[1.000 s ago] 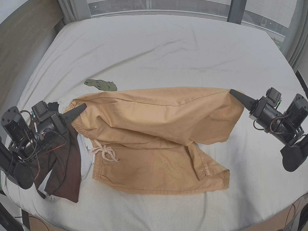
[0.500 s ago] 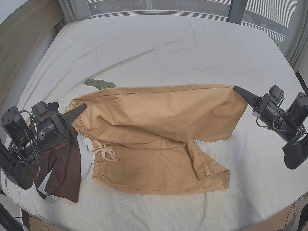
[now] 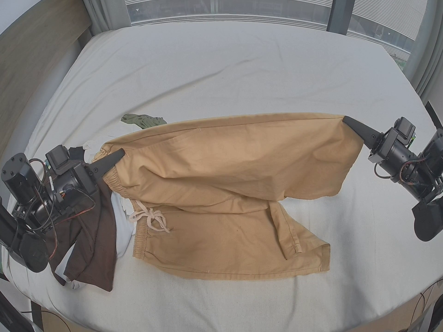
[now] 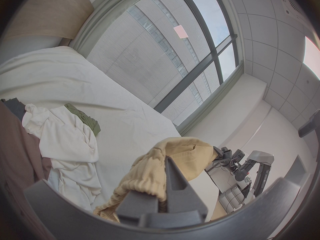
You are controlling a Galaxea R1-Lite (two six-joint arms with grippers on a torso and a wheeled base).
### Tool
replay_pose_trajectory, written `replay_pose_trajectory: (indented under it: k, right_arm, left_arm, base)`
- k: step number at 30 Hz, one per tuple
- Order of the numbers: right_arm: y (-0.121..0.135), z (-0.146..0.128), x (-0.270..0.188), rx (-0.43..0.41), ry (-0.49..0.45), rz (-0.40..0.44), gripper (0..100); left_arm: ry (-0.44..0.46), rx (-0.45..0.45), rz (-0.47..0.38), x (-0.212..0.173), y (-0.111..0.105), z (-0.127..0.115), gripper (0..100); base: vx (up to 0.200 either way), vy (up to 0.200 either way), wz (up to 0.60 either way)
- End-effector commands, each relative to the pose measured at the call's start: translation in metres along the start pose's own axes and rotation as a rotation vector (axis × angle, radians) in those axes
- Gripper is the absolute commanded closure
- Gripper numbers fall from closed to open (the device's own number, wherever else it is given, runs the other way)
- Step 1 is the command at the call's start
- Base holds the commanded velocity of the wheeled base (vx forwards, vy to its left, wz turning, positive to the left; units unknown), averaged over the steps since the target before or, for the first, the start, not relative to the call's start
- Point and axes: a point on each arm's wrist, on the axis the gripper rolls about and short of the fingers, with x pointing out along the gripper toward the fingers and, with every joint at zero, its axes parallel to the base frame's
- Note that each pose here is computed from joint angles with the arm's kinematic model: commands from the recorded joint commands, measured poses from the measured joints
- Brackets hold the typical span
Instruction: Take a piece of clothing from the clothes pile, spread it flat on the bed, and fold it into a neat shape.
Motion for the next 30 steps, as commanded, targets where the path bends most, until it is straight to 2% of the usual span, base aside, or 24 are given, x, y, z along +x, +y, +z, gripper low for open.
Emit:
replay_pose_trajectory:
  k: [1, 30]
  right_arm:
    - [0.006, 0.005, -0.003, -0.016, -0.013, 0.013, 100]
    - [-0.005, 0.007, -0.010, -0.018, -0.011, -0.023, 100]
  left_arm:
    - [0.004, -0.001, -0.004, 0.001, -0.001, -0.001, 100]
    - [0.000, 0.011, -0.001, 0.001, 0.001, 0.000, 100]
  base:
    - [0.000, 0.000, 0.00]
    - [0.000, 0.000, 0.00]
